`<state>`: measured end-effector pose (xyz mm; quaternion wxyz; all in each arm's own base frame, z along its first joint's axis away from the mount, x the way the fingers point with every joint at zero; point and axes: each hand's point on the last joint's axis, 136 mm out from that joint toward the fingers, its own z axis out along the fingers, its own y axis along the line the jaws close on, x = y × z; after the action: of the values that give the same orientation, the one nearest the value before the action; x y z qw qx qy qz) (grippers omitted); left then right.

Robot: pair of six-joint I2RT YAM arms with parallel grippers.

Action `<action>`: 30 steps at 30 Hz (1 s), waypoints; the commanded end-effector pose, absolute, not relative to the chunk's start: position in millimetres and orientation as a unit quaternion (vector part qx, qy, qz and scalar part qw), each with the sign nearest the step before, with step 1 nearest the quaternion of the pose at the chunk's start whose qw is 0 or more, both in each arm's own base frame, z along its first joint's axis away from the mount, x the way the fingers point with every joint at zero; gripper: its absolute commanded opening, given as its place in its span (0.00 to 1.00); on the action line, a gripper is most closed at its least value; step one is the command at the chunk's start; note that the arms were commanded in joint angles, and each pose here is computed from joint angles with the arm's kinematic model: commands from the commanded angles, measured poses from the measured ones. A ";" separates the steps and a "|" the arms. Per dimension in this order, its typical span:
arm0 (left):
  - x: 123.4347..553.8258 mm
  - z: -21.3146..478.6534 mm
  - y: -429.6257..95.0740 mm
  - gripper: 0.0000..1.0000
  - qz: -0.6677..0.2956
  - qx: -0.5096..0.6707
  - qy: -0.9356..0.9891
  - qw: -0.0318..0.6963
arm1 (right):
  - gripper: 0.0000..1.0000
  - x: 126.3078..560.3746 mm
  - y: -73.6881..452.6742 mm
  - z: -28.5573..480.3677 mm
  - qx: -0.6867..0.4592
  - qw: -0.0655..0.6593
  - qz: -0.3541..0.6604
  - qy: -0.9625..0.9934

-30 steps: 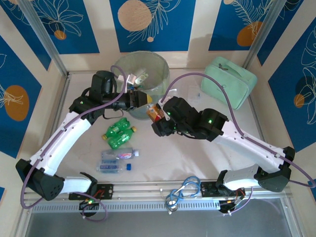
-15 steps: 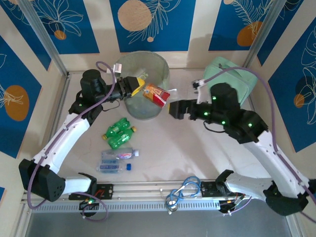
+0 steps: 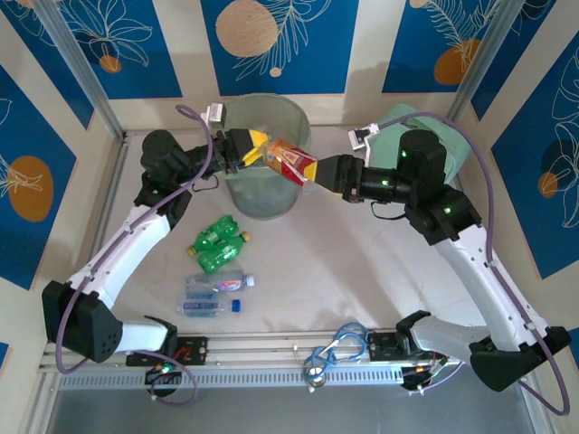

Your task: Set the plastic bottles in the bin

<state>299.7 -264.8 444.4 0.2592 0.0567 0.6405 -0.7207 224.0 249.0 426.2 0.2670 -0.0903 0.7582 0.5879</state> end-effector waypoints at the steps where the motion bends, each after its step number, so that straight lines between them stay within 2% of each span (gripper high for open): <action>1: 286.1 458.9 -264.0 0.21 -0.735 0.093 0.618 0.262 | 0.94 218.9 252.2 446.3 -0.108 0.265 0.613 0.736; 12: 289.7 448.4 -268.7 0.21 -0.740 0.091 0.624 0.234 | 0.71 228.6 256.6 445.8 -0.106 0.270 0.610 0.738; 16: 292.3 445.7 -269.6 0.21 -0.739 0.089 0.625 0.234 | 0.65 229.7 256.9 445.2 -0.104 0.271 0.609 0.739; 22: 303.0 436.6 -270.2 0.30 -0.718 0.082 0.646 0.245 | 0.60 233.7 256.2 441.8 -0.097 0.272 0.603 0.744; 23: 305.0 436.5 -269.4 0.35 -0.715 0.081 0.648 0.249 | 0.60 234.8 256.1 441.2 -0.095 0.273 0.602 0.745; 24: 307.1 435.9 -268.8 0.46 -0.714 0.079 0.649 0.251 | 0.59 235.6 256.0 440.2 -0.093 0.273 0.601 0.746; 25: 309.6 436.4 -267.7 0.61 -0.712 0.077 0.650 0.254 | 0.59 237.2 255.6 440.0 -0.090 0.275 0.599 0.746; 26: 313.1 436.5 -265.1 0.73 -0.710 0.073 0.651 0.258 | 0.59 238.5 254.9 441.0 -0.088 0.278 0.599 0.746; 27: 316.5 437.6 -261.0 0.98 -0.707 0.067 0.653 0.264 | 0.59 240.9 254.4 440.7 -0.085 0.281 0.597 0.747; 30: 336.5 434.7 -228.6 1.00 -0.672 0.017 0.673 0.308 | 0.60 254.8 252.2 440.8 -0.067 0.295 0.584 0.753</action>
<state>320.3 -256.2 425.1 0.2518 0.0443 0.6633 -0.7034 243.9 255.9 427.7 0.2660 -0.0746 0.7570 0.5921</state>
